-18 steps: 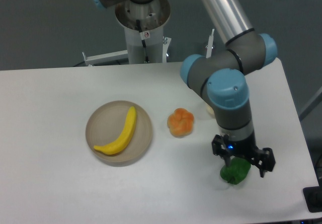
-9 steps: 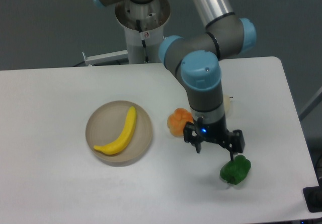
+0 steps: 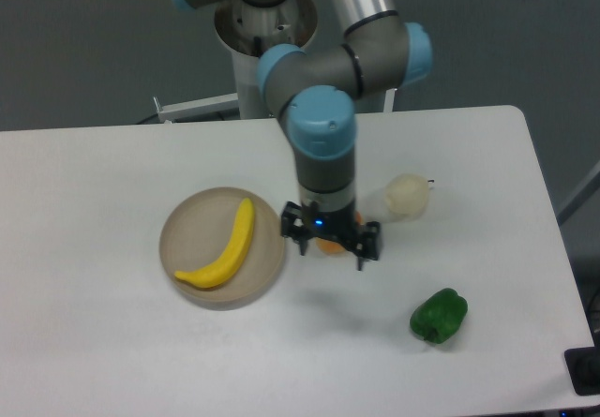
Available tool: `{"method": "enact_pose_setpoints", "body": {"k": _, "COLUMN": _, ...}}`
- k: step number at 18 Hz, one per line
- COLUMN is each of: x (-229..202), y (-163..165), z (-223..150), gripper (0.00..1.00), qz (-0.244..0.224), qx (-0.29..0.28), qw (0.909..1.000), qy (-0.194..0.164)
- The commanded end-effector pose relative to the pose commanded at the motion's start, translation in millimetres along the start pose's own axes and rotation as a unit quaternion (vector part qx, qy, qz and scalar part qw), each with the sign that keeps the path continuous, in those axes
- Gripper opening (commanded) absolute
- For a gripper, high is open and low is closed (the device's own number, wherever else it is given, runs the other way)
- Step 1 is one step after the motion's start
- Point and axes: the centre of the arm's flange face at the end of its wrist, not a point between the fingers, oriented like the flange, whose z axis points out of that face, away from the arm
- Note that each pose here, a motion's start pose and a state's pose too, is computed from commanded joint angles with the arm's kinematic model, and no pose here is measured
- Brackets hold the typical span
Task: Pick up the banana from the plate
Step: 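Move the open gripper over toward the banana on the plate, then lower the gripper onto the banana and close on it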
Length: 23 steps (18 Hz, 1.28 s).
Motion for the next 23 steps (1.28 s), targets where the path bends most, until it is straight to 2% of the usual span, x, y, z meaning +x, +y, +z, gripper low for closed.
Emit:
{"method": "enact_pose_setpoints", "body": {"k": 4, "x": 45.9, "y": 11.6, "z": 30.8, "gripper": 1.00, "qz": 0.025, "qx": -0.026, "qw": 0.9993, "qy": 0.013}}
{"method": "enact_pose_setpoints", "body": {"k": 10, "x": 69.1, "y": 35.1, "z": 63.1, "gripper": 1.00, "qz": 0.034, "qx": -0.042, "qw": 0.9983, "qy": 0.024}}
{"method": "enact_pose_setpoints", "body": {"k": 15, "x": 90.9, "y": 29.1, "z": 70.2, "gripper": 1.00, "qz": 0.053, "qx": -0.045, "qw": 0.9972, "qy": 0.029}}
{"method": "enact_pose_setpoints", "body": {"k": 22, "x": 95.9, "y": 20.5, "z": 90.3, "gripper": 1.00, "qz": 0.062, "qx": -0.046, "qw": 0.9966, "qy": 0.029}}
{"method": "enact_pose_setpoints", "body": {"k": 23, "x": 95.9, "y": 20.5, "z": 90.3, "gripper": 0.97, "qz": 0.062, "qx": -0.046, "qw": 0.9966, "qy": 0.029}}
